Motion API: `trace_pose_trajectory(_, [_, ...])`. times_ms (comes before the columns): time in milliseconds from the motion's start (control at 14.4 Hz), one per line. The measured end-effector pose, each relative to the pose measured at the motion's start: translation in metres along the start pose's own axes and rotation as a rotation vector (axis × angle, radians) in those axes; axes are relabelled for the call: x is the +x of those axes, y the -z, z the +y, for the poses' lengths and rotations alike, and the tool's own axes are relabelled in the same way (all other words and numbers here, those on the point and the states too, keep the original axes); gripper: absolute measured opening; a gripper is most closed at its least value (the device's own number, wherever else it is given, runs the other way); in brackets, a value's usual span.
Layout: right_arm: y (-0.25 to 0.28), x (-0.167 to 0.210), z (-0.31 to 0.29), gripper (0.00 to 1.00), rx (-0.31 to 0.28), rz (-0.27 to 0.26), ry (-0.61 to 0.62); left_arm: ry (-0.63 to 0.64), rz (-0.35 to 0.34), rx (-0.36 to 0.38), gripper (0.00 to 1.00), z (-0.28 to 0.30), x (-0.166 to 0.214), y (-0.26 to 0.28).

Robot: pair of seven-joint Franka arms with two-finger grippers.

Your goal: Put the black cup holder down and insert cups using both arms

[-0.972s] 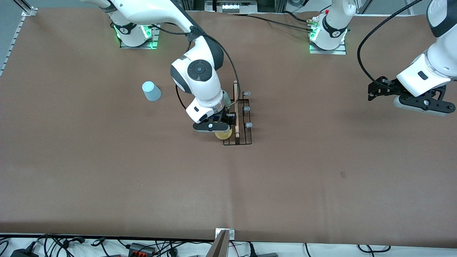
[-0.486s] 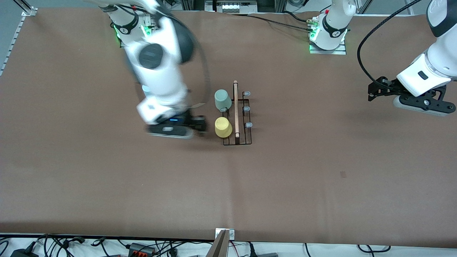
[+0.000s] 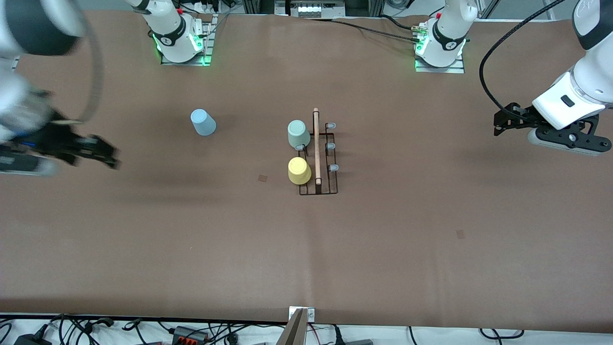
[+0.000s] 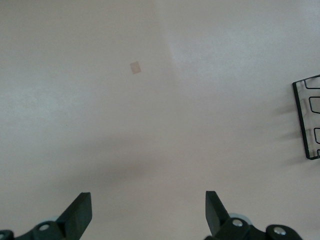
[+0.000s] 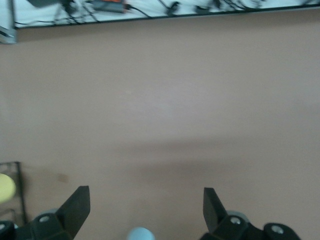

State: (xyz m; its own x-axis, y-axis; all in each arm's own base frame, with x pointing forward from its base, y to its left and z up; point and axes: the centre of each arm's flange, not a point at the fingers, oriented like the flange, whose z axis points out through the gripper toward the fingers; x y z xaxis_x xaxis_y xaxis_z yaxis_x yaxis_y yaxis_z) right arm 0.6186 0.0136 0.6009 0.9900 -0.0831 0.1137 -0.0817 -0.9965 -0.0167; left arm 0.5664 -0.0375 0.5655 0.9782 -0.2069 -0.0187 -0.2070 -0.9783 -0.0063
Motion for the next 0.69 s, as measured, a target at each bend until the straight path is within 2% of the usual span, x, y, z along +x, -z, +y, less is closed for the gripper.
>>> trace_pose_trajectory(208, [0.022, -0.012, 0.055, 1.00, -0.026, -0.018, -0.007, 0.000, 0.000, 0.000, 1.00, 0.000, 0.000, 0.000])
trace_pose_trajectory(347, [0.023, -0.016, 0.053, 1.00, -0.050, -0.029, 0.005, 0.000, 0.000, 0.000, 1.00, 0.000, 0.000, 0.000])
trace_pose_trajectory(694, [0.009, -0.024, 0.016, 1.00, -0.047, -0.090, 0.060, 0.000, 0.000, 0.000, 1.00, 0.000, 0.000, 0.000])
